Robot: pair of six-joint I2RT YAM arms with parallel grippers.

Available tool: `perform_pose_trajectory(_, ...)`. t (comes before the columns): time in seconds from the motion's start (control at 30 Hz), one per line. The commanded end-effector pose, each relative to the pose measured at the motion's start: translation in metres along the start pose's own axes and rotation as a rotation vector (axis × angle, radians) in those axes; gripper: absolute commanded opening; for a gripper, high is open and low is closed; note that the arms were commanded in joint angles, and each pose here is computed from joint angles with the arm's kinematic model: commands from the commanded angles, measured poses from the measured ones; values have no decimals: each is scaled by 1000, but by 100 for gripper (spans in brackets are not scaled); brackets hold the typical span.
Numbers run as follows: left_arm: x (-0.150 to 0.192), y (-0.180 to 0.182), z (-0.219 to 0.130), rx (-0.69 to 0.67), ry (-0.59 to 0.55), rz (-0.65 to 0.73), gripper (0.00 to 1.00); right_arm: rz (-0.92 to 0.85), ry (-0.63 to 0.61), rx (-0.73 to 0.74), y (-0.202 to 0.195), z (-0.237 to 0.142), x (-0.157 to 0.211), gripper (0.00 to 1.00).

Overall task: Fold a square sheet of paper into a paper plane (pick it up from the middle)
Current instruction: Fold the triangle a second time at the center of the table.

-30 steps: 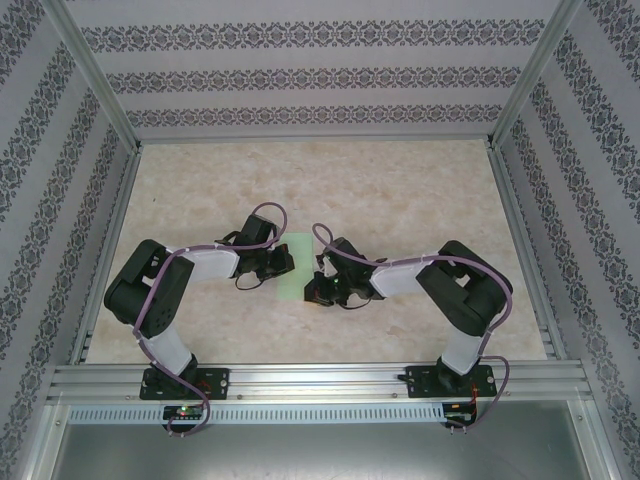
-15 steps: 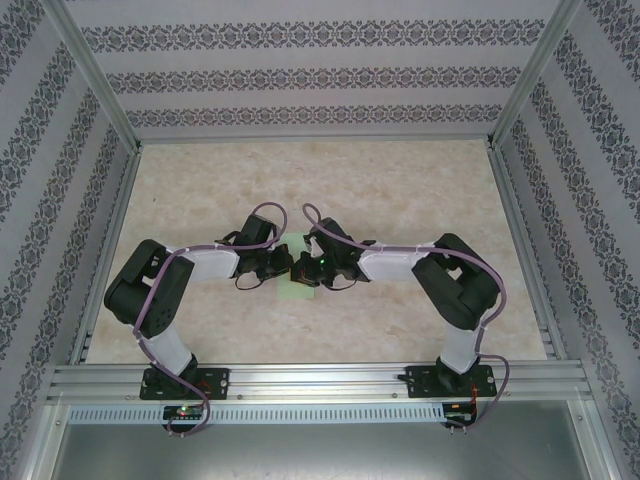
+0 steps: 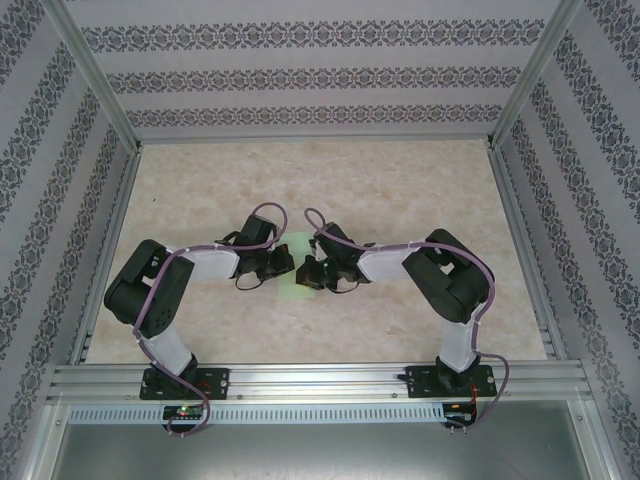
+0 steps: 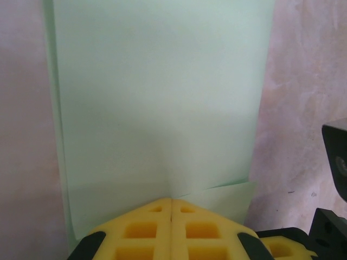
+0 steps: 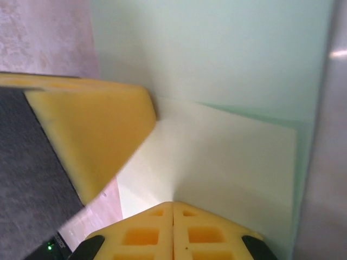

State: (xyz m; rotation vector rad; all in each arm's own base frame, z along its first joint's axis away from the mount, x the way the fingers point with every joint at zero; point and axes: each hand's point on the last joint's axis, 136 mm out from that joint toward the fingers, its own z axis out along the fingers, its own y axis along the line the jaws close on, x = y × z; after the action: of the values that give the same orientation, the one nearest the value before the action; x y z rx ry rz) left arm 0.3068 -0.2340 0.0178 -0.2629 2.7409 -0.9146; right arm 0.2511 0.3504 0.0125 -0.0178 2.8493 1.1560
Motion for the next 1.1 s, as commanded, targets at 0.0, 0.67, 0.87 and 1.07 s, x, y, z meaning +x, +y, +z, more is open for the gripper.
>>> perform_pose_trajectory(0.0, 15, 33, 8, -108, 27, -31, 0, 41, 73, 108, -36, -8, 30, 7)
perform_pose_trajectory(0.67, 11, 12, 3, -27, 29, -1, 2, 15, -140, -51, -9, -65, 6, 19)
perform_pose_trajectory(0.87, -1, -18, -12, 48, 7, 33, 5, -31, -164, 40, -13, -68, -18, 37)
perform_pose_trajectory(1.07, -14, -35, -34, 49, -47, 63, 10, -53, -128, 45, -9, -49, -26, 39)
